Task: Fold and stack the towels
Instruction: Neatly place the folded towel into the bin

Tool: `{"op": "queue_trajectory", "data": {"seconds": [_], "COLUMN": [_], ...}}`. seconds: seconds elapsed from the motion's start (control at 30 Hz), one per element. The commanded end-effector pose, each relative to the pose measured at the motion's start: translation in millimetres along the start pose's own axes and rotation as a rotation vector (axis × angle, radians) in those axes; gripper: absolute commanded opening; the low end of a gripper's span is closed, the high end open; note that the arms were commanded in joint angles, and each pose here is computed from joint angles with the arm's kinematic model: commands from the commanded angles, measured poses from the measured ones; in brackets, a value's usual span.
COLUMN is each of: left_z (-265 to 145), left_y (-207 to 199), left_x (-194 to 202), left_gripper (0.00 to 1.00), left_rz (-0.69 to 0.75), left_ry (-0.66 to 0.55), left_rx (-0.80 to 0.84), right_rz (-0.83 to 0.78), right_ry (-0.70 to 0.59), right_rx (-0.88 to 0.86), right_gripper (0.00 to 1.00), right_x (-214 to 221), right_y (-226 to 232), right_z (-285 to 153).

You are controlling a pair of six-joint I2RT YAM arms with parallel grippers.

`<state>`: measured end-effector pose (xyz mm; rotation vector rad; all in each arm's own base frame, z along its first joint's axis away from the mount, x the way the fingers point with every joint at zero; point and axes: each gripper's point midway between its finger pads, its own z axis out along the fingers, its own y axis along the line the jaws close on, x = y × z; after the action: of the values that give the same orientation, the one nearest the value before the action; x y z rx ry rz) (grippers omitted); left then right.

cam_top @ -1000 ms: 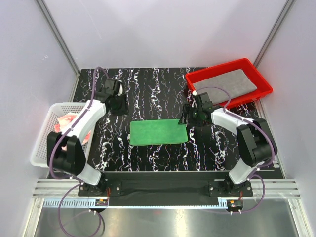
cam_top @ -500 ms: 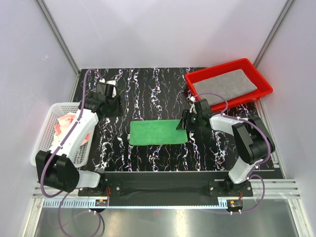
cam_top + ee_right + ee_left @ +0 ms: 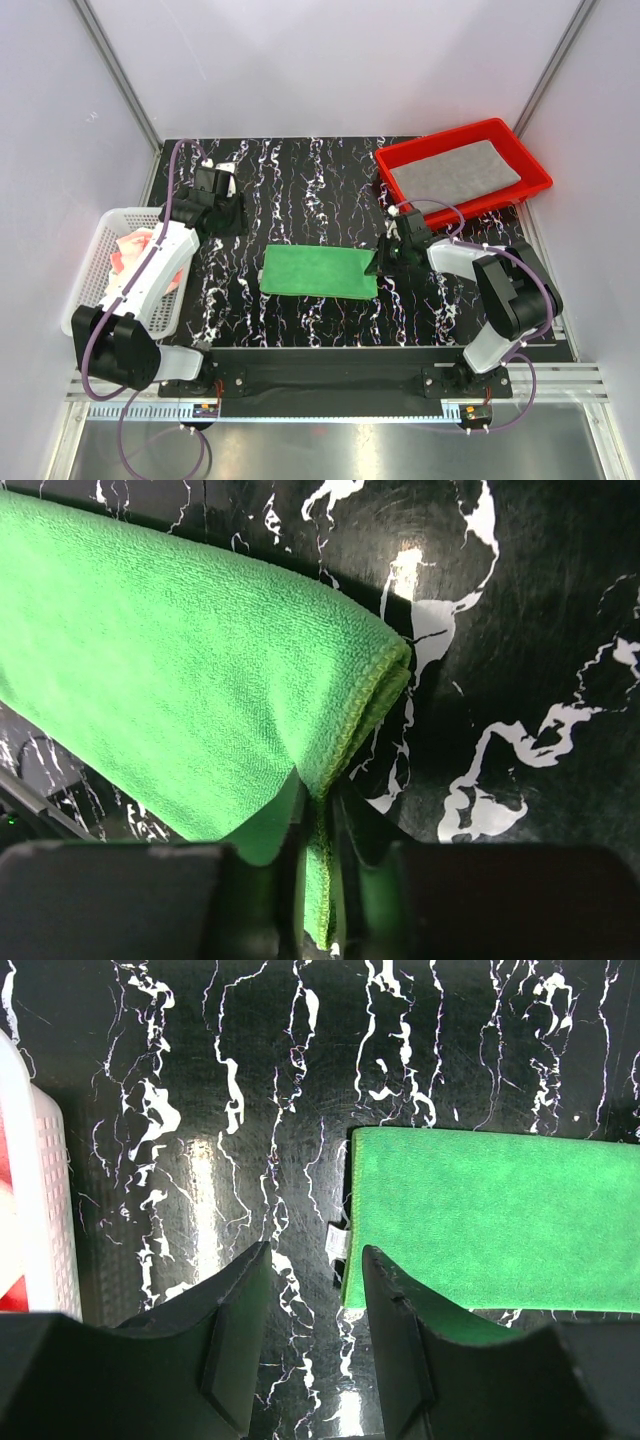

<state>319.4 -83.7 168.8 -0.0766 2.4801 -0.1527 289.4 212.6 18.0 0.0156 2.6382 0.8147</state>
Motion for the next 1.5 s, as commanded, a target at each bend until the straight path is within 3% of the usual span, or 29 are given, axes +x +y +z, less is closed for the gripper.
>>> {"op": "queue_trajectory", "data": {"seconds": [0.0,0.13,0.37,0.63,0.87,1.03,1.47], "left_z": [-5,-9,-12,-16,-17,-19,-13], "left_y": [5,7,8,4,2,0,-16], "left_x": [-12,-14,-16,-17,-16,-16,-10], "left_gripper": [0.46,0.46,0.46,0.46,0.47,0.47,0.47], "left_rz": [0.01,0.015,0.018,0.014,0.018,0.021,0.007], "left_ry": [-0.054,-0.062,-0.076,-0.092,-0.088,-0.094,-0.071], "left_rx": [-0.021,-0.032,-0.033,-0.008,0.005,0.015,0.108], "right_rz": [0.019,-0.012,-0.117,-0.218,-0.305,-0.333,-0.339], "right_ry": [0.054,0.059,0.013,0.044,-0.019,-0.014,-0.218], "right_rx": [-0.004,0.008,0.099,0.191,0.294,0.407,0.627], "right_gripper": [0.16,0.0,0.0,0.0,0.0,0.0,0.0], "right_x": [15,9,-40,-73,-138,-175,-303], "right_y": [2,5,15,7,6,-31,-118], "right_z": [0,-8,-31,-40,-77,-101,-160]}}
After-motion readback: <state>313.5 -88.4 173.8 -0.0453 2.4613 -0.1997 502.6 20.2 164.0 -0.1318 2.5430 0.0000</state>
